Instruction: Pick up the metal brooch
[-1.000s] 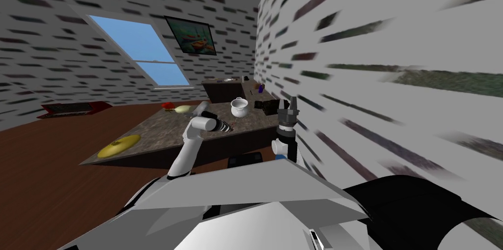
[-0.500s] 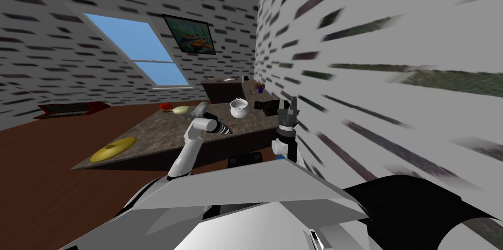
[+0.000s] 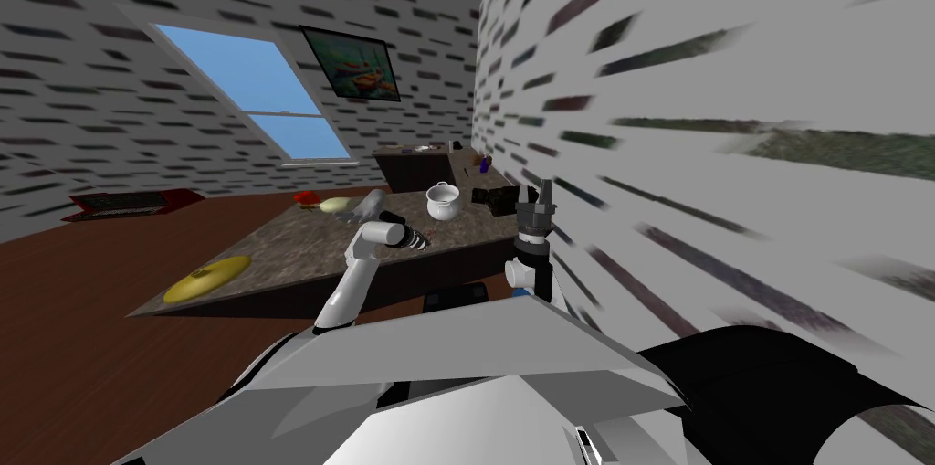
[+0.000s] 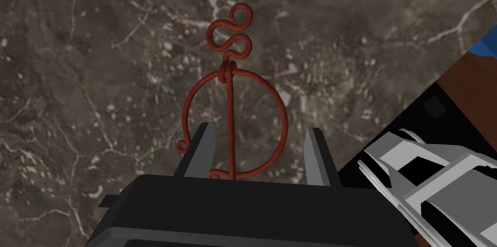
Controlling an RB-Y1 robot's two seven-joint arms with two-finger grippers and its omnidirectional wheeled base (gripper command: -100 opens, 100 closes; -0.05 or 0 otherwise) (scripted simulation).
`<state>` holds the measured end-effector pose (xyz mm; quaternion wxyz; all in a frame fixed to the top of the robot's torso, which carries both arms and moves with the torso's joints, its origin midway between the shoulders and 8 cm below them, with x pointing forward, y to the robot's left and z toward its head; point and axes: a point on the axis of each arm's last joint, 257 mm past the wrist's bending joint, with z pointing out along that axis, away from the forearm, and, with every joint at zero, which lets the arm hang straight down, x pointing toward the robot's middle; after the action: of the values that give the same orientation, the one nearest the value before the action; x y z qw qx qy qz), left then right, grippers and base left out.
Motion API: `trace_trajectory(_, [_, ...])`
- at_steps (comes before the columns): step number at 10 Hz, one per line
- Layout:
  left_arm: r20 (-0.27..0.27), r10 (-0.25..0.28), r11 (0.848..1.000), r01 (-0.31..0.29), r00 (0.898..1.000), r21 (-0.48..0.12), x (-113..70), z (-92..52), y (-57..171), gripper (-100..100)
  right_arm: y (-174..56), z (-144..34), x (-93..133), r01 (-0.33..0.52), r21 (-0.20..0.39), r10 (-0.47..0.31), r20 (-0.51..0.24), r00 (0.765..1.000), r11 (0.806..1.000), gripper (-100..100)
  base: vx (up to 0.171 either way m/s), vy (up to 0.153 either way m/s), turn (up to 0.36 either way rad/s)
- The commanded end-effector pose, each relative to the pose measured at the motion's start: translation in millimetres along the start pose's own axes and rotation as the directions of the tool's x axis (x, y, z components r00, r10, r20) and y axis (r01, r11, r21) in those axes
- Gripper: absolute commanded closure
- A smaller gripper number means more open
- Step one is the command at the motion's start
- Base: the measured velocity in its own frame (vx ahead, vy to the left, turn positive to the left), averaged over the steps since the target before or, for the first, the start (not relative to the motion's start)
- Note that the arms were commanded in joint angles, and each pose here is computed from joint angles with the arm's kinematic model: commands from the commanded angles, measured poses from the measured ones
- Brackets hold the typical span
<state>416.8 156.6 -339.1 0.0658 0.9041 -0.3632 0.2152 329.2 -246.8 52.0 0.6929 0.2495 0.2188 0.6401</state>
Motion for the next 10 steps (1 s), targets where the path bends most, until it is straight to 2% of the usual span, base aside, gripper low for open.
trace_trajectory(1, [0.0,0.0,1.0,0.0,1.0,0.0,0.0,0.0,0,100,0,0.0,0,0.0,0.0,0.0,0.0,1.0,1.0,0,0.0,0.0,0.0])
trace_trajectory(4, [0.0,0.001,1.0,-0.001,1.0,0.0,0.1,0.0,0,100,0,0.0,0,0.0,0.0,0.0,0.0,1.0,1.0,0,0.0,0.0,0.0])
trace_trajectory(5, [0.0,0.001,1.0,-0.001,1.0,0.0,0.1,0.0,0,0,0,0.0,0,0.0,0.0,0.0,0.0,1.0,1.0,0,0.0,0.0,0.0])
trace_trajectory(6, [0.001,0.0,1.0,0.0,1.0,-0.001,2.9,-7.7,2,100,0,0.0,0,0.0,0.0,0.0,0.0,1.0,1.0,0,-0.003,0.017,-0.001])
trace_trajectory(8, [0.002,0.001,1.0,-0.001,1.0,-0.002,5.8,-17.8,5,100,0,0.0,0,0.0,0.0,0.0,0.0,1.0,1.0,0,-0.003,0.024,0.004])
trace_trajectory(9, [0.0,0.002,1.0,-0.002,1.0,-0.001,5.1,-14.1,5,100,0,0.0,0,0.0,0.0,0.0,0.0,1.0,1.0,0,-0.001,0.01,0.001])
trace_trajectory(10, [0.001,0.001,1.0,-0.001,1.0,-0.001,5.0,-14.9,5,0,0,0.0,0,0.0,0.0,0.0,0.0,1.0,1.0,0,0.0,0.0,0.0])
